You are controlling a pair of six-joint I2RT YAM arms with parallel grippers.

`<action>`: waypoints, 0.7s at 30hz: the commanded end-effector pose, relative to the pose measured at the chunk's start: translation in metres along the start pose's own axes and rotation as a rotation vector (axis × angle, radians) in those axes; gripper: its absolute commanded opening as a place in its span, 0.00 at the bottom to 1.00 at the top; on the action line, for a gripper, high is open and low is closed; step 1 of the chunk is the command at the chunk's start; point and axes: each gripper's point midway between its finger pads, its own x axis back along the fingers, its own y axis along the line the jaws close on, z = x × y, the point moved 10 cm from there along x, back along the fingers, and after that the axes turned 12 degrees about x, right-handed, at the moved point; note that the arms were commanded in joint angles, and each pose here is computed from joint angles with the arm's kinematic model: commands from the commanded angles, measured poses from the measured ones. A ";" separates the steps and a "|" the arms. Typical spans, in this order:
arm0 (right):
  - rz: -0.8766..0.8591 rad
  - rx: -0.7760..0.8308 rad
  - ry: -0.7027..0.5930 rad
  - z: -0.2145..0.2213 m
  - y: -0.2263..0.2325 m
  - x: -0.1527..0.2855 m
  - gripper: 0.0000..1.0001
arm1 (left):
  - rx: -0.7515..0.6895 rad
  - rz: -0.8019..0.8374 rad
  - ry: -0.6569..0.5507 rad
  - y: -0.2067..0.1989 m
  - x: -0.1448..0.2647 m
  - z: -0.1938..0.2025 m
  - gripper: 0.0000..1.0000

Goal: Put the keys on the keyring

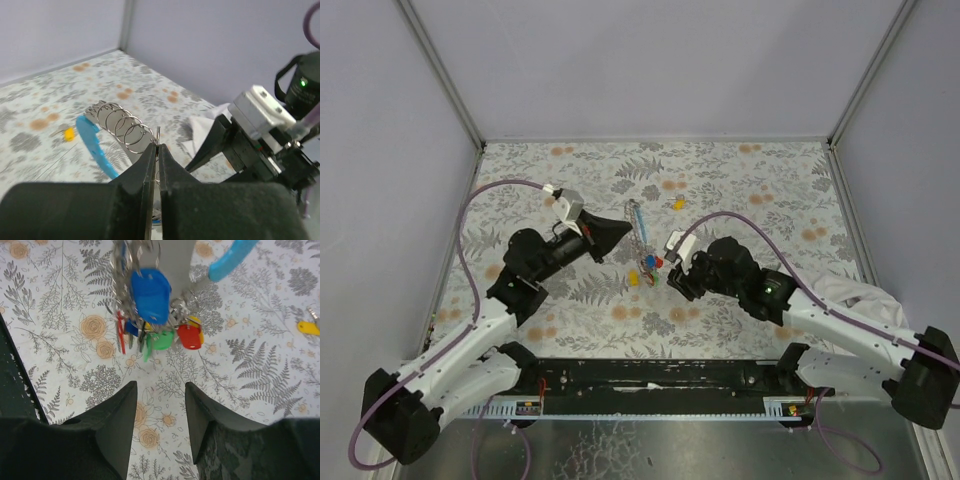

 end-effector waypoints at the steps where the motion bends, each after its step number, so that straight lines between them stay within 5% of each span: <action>1: -0.030 -0.020 -0.050 -0.006 -0.001 -0.018 0.50 | -0.052 -0.244 -0.079 0.004 0.019 -0.025 0.00; 13: -0.124 -0.024 -0.050 0.001 0.002 -0.077 0.51 | -0.127 -0.617 -0.010 0.008 0.067 -0.033 0.00; 21: -0.206 -0.239 0.020 0.008 -0.007 -0.127 0.43 | -0.227 -0.671 0.034 0.002 0.093 -0.033 0.00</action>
